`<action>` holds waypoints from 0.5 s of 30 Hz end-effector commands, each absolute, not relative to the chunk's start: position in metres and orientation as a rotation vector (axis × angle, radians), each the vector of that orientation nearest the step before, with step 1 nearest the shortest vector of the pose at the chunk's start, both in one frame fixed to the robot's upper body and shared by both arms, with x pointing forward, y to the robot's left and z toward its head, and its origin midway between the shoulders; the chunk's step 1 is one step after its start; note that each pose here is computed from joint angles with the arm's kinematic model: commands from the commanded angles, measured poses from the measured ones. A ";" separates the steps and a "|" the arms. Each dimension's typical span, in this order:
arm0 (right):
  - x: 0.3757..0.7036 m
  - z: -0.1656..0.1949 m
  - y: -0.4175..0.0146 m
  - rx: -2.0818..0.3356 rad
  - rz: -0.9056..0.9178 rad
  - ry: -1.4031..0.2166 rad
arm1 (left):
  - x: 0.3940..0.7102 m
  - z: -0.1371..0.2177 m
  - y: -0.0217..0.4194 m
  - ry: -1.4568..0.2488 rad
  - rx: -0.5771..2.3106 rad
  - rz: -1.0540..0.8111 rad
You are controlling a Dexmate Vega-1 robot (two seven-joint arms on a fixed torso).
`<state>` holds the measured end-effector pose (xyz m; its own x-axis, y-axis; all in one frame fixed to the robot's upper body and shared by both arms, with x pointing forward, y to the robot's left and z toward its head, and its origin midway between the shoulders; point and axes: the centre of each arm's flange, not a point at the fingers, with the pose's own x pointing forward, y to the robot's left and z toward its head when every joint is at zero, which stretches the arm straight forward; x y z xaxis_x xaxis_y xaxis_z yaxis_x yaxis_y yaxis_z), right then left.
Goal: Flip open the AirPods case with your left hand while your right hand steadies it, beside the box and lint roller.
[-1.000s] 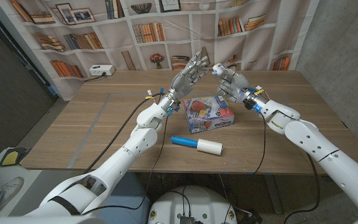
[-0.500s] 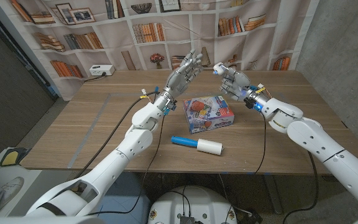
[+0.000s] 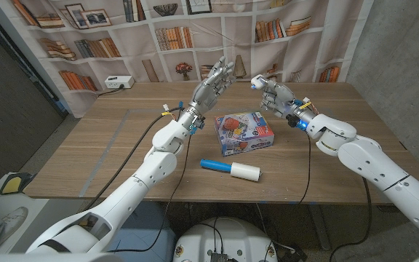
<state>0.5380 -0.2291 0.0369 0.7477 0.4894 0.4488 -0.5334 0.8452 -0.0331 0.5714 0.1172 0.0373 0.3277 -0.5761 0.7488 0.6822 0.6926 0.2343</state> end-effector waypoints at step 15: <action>0.550 0.034 -0.216 0.216 0.709 -0.406 | 0.575 0.035 0.122 -0.907 -0.140 -0.804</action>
<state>0.5424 -0.2261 0.0374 0.7640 0.4789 0.4324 -0.5122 0.8577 -0.0449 0.5728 0.1201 0.0369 0.3410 -0.5665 0.7502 0.6754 0.7027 0.2236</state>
